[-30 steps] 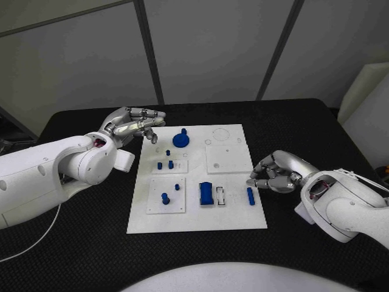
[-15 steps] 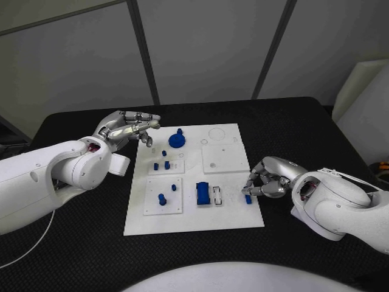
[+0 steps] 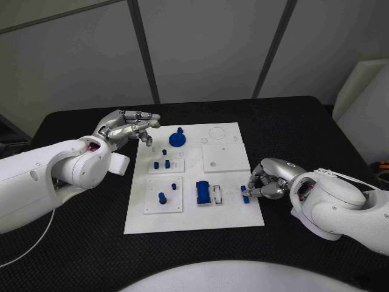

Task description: Assemble the parts on the task board

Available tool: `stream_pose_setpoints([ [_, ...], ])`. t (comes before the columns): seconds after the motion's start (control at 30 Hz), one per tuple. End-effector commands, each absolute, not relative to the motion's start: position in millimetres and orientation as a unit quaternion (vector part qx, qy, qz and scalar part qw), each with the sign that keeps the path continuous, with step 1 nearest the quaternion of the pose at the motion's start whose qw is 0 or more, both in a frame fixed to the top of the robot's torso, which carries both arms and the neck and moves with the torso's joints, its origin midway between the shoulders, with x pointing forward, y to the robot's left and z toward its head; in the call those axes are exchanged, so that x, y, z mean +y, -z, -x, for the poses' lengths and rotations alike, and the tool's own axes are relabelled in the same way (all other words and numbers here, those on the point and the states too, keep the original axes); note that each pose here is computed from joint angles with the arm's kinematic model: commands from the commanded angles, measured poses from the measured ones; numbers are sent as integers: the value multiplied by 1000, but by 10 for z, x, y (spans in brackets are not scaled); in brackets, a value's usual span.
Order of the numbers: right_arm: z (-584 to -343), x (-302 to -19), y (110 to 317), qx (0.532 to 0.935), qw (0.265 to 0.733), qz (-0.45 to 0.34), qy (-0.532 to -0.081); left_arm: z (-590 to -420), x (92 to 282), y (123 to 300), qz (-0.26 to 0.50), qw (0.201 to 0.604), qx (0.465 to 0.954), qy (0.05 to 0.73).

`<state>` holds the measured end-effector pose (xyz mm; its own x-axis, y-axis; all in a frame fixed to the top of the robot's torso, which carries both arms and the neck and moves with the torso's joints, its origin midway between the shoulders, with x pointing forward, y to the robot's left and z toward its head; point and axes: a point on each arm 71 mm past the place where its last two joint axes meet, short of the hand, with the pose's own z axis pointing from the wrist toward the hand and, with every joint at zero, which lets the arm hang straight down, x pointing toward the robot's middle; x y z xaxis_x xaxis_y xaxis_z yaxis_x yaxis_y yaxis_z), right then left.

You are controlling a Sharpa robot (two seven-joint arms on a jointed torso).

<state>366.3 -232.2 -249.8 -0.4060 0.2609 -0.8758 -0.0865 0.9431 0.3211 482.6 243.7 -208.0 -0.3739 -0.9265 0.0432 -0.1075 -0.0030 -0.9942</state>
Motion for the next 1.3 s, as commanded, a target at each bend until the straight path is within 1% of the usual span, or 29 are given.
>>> stream_pose_setpoints([
  [0.03,-3659,-2318,2508,828,542,-35,-141,-4828,2440,2064,425,363,603,570],
  [0.27,-3641,-2259,2536,832,536,-22,-138,-4826,2448,2067,426,362,604,569],
  [0.47,-3581,-2189,2612,840,524,-12,-140,-4826,2453,2068,426,361,604,568],
  [0.63,-3564,-2169,2646,842,522,0,-134,-4824,2463,2067,426,362,604,568],
  [1.03,-3594,-2060,2667,833,542,63,-93,-4817,2476,2065,427,362,605,567],
  [1.2,-3590,-2033,2654,829,549,65,-90,-4817,2479,2064,427,362,605,567],
  [1.3,-3575,-2036,2640,829,549,52,-95,-4816,2482,2064,427,362,605,567],
])
